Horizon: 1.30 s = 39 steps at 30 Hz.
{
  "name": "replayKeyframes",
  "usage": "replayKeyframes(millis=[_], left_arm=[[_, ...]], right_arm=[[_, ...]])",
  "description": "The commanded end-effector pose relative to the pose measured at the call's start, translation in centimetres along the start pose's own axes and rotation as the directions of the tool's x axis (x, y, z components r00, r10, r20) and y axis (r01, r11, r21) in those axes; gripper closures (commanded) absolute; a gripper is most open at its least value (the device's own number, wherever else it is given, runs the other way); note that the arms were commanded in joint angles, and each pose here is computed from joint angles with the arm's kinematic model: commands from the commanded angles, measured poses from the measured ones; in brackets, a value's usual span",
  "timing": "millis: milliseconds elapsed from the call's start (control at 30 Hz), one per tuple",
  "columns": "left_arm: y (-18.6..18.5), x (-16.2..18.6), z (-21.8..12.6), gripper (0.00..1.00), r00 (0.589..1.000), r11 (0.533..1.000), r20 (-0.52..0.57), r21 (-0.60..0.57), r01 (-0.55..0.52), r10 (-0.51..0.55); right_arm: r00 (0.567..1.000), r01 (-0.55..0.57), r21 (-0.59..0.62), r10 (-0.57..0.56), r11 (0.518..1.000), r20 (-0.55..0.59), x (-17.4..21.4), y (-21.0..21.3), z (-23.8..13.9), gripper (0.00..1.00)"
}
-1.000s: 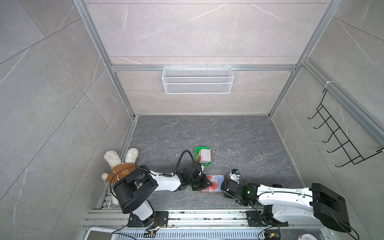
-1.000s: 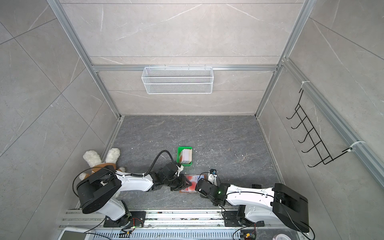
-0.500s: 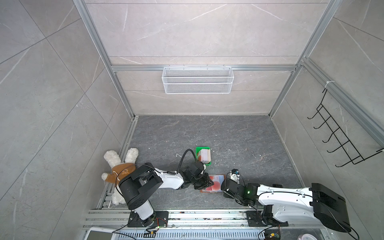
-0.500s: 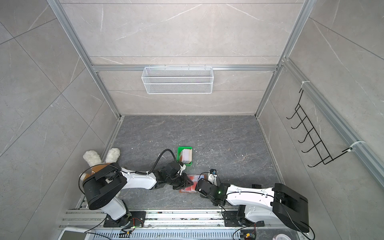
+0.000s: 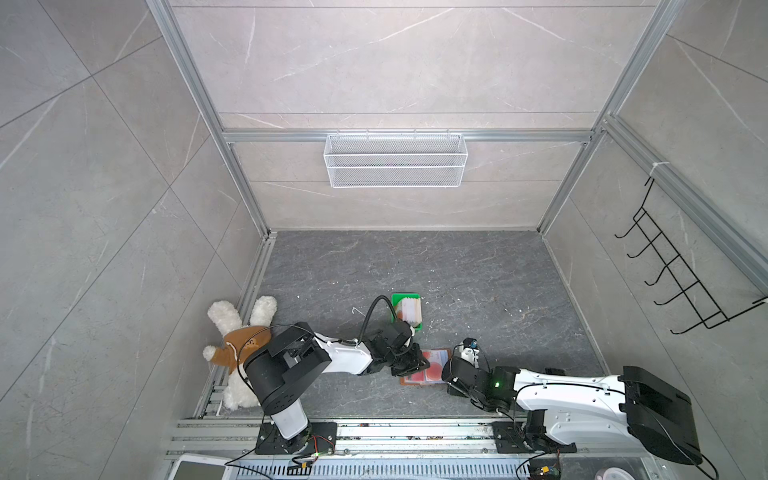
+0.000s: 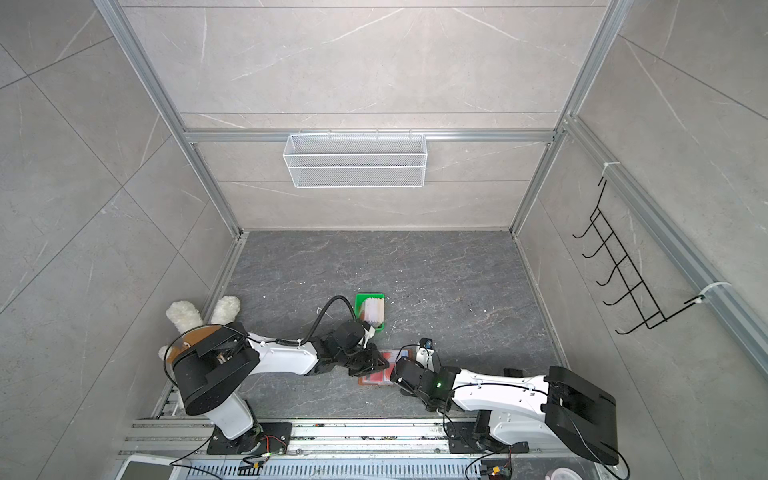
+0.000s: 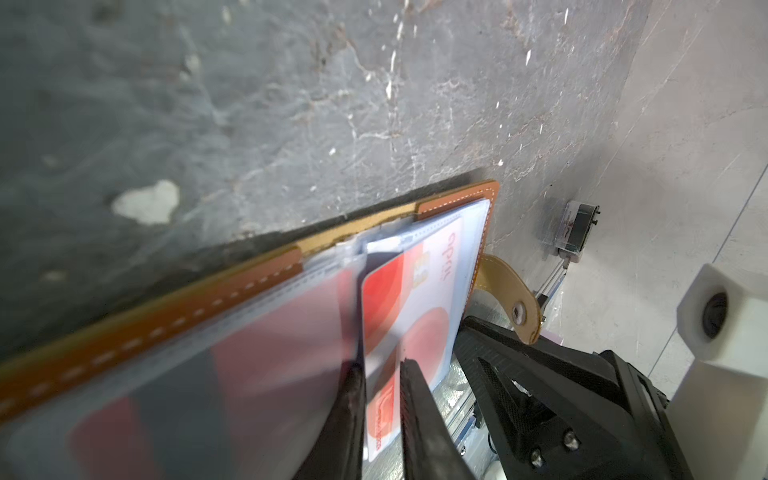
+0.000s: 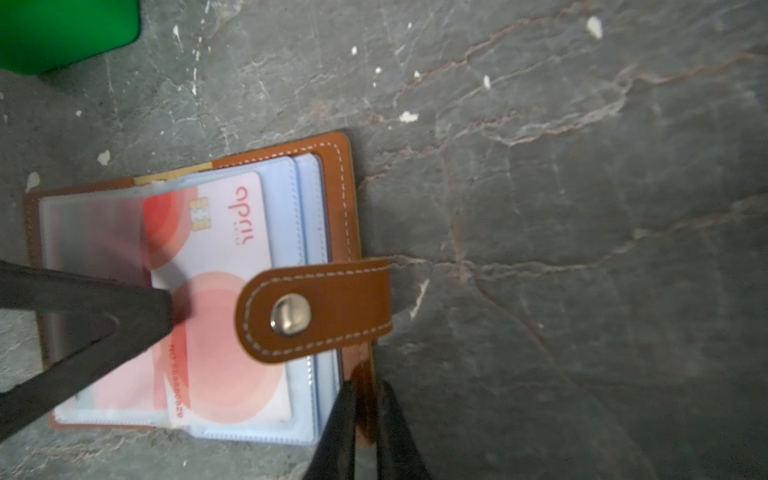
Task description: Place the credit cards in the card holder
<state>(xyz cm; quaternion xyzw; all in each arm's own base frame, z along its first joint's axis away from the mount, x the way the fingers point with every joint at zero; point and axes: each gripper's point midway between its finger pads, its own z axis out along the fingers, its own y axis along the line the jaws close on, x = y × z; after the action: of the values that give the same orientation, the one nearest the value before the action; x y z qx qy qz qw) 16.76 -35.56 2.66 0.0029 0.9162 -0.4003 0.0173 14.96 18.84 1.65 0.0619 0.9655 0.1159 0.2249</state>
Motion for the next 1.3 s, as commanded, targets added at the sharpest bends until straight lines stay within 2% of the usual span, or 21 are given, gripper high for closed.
replayKeyframes(millis=[0,800,933,1133,1267], left_arm=[[0.2,0.1,0.3,0.80,0.999,1.000,-0.024,-0.016,-0.025,0.025],[-1.6,0.0,0.6,0.80,0.993,0.995,-0.055,0.010,-0.101,0.101],[-1.2,0.4,0.4,0.80,0.992,0.994,-0.072,-0.014,-0.109,0.107],[0.2,-0.6,-0.6,0.79,0.996,0.993,-0.034,-0.087,-0.080,0.078],[0.0,-1.2,-0.6,0.79,0.997,0.993,-0.019,-0.087,-0.076,0.074]], right_arm=[[1.000,0.004,0.037,-0.004,0.999,0.000,0.2,-1.2,0.1,0.86],[1.000,0.005,0.039,-0.005,0.999,-0.003,0.2,-1.2,0.2,0.87],[1.000,0.005,0.040,-0.005,0.999,-0.002,0.2,-1.2,0.2,0.87],[1.000,0.004,0.042,-0.004,0.999,-0.002,0.2,-1.3,0.2,0.87],[1.000,0.003,0.041,-0.003,0.999,-0.002,0.2,-1.3,0.1,0.87]])
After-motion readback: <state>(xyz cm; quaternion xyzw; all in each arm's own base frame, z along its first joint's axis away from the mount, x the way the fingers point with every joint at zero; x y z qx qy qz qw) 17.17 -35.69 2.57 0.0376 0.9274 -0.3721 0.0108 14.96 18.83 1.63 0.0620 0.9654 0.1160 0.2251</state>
